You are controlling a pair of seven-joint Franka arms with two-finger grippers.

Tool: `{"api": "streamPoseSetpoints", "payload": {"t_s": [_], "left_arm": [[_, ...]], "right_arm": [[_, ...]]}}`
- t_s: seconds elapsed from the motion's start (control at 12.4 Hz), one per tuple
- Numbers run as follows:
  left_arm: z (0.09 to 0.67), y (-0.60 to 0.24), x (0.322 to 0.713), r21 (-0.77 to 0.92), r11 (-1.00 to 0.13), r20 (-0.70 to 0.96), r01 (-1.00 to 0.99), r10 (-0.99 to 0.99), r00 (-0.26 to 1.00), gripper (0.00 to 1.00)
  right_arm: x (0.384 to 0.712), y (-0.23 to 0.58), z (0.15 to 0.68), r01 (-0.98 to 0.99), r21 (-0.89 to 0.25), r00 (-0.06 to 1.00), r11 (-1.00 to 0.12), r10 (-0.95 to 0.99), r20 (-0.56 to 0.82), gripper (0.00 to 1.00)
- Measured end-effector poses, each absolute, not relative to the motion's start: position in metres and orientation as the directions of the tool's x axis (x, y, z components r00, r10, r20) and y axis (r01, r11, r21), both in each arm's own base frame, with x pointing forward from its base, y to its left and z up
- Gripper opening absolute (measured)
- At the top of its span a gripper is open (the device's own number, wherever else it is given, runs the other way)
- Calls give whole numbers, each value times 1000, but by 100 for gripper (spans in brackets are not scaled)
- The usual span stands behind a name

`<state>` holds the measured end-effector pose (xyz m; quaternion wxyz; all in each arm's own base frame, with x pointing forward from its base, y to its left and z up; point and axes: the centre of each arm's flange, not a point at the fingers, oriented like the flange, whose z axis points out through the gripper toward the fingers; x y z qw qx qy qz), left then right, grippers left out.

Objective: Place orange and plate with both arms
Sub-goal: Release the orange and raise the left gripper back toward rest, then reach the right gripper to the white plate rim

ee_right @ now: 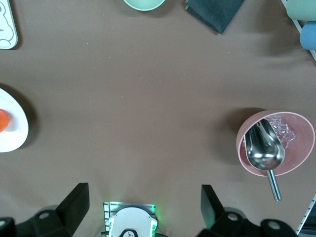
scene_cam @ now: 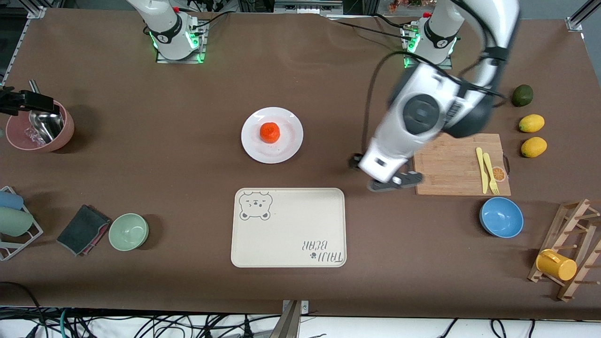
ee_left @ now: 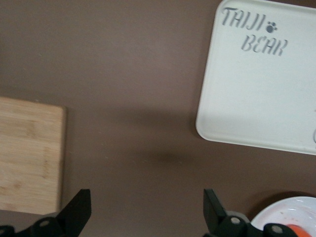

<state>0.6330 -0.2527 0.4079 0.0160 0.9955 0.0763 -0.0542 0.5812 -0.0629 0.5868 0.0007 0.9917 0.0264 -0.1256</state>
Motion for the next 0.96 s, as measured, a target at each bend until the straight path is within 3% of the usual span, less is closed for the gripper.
{"api": "streamPoseSetpoints", "payload": {"t_s": [0.4, 0.72, 0.96], "left_arm": [[405, -85, 668, 56, -998, -156, 7, -2, 988, 100], [425, 8, 667, 78, -993, -172, -94, -106, 979, 100], [465, 66, 663, 43, -997, -125, -61, -66, 990, 100]], "right_arm": [[597, -31, 545, 95, -63, 956, -993, 109, -273, 100], [606, -6, 485, 103, -133, 951, -986, 137, -277, 100], [610, 20, 444, 104, -186, 966, -977, 143, -215, 100]]}}
